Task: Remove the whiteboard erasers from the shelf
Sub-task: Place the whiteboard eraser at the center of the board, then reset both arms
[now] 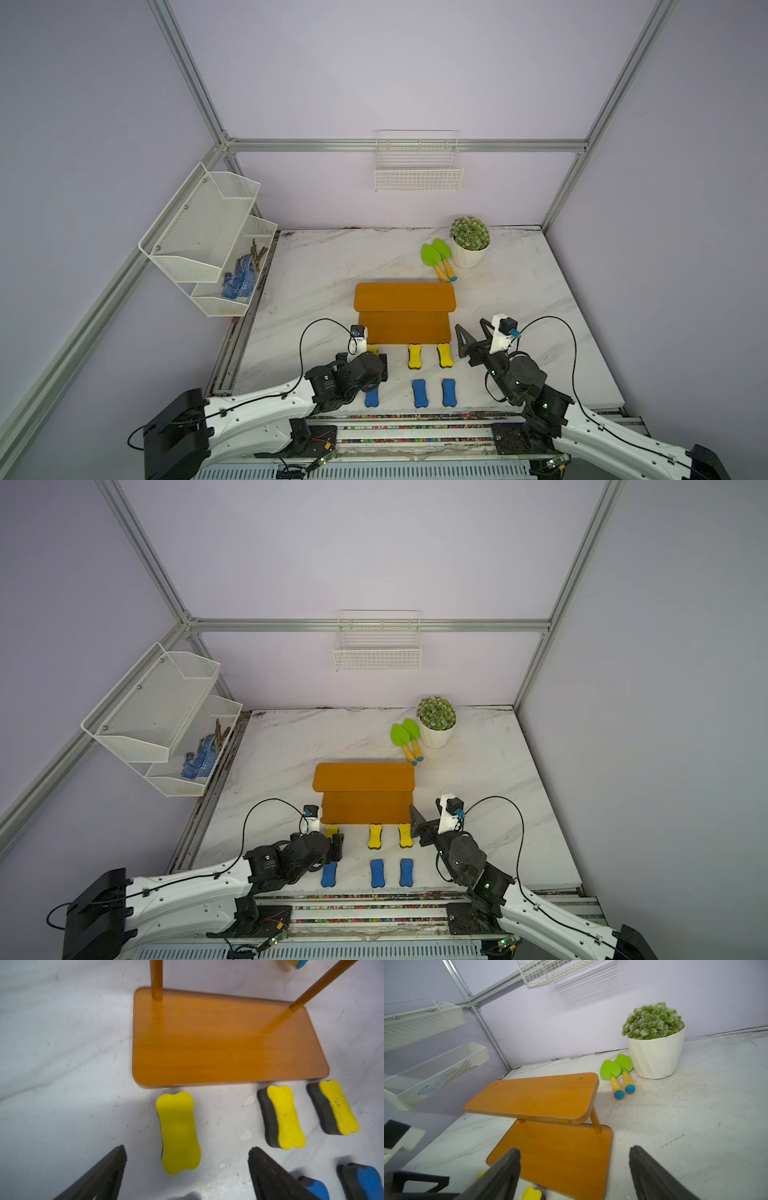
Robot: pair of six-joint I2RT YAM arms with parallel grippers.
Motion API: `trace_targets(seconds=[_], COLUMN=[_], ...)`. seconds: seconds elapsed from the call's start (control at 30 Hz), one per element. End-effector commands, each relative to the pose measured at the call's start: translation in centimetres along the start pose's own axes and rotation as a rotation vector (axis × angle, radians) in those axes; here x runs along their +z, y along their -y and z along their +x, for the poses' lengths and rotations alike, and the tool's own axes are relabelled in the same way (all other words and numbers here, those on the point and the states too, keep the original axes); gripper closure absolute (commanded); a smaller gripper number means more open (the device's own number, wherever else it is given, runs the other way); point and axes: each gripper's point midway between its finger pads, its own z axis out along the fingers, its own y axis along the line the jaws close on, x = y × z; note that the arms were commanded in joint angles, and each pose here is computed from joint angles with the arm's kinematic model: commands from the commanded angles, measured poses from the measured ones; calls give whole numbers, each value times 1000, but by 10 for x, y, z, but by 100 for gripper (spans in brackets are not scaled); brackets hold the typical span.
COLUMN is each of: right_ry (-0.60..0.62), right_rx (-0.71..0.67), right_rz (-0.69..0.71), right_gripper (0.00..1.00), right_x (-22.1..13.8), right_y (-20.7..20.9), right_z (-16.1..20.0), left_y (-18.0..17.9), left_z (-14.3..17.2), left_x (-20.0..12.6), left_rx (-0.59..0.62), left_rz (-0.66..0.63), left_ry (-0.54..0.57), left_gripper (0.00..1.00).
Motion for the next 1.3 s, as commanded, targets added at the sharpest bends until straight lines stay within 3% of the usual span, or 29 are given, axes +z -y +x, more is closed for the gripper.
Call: trace_targets(seconds=[0.0, 0.07, 0.13, 0.2, 0.27, 0.33, 0.4, 0.47, 0.57, 0.7, 0.83, 0.97, 1.07, 1.13, 1.2, 1.27], right_ry=[90, 143, 199, 165, 137, 128, 142, 158, 181, 214, 189, -10, 12, 33, 30, 36], right_rx=[-133, -237, -332, -436, -405, -371, -310, -288, -299, -273, -265, -188, -180, -187, -187, -187], right_rz=[119, 145, 258, 339, 446, 488, 485, 525, 558, 574, 575, 531, 509, 502, 506, 504], right_gripper=[1, 1, 1, 1, 1, 1, 1, 1, 1, 1, 1, 0, 0, 0, 0, 0], right_x=[-2, -2, -1, 14, 29, 39, 43, 42, 44, 54, 66, 99, 96, 95, 95, 94], right_y=[11, 12, 27, 43, 73, 98, 119, 140, 155, 174, 187, 209, 210, 208, 208, 208], right_z=[-44, -56, -66, -63, -59, -54, -41, -33, -27, -25, -10, 5, 4, 2, 3, 2], left_y=[-4, -18, -46, -57, -71, -108, -130, -154, -198, -213, -219, -243, -241, -232, -234, -240], left_z=[-55, -81, -96, -113, -132, -143, -150, -147, -134, -143, -168, -169, -168, -169, -173, -155], left_x=[-30, -47, -59, -75, -86, -81, -69, -38, 8, 47, 66, 85, 81, 71, 56, 68], left_rx=[64, 50, 27, 145, 288, 241, 227, 240, 133, 151, 163, 76, 81, 100, 42, 46], left_rz=[-11, -61, -181, -259, -333, -415, -407, -365, -413, -437, -411, -442, -438, -404, -428, -444], left_ry=[214, 354, 501, 635, 726, 678, 644, 549, 422, 327, 367, 304, 318, 393, 472, 486], left_gripper=[0, 0, 0, 0, 0, 0, 0, 0, 0, 0, 0, 0, 0, 0, 0, 0])
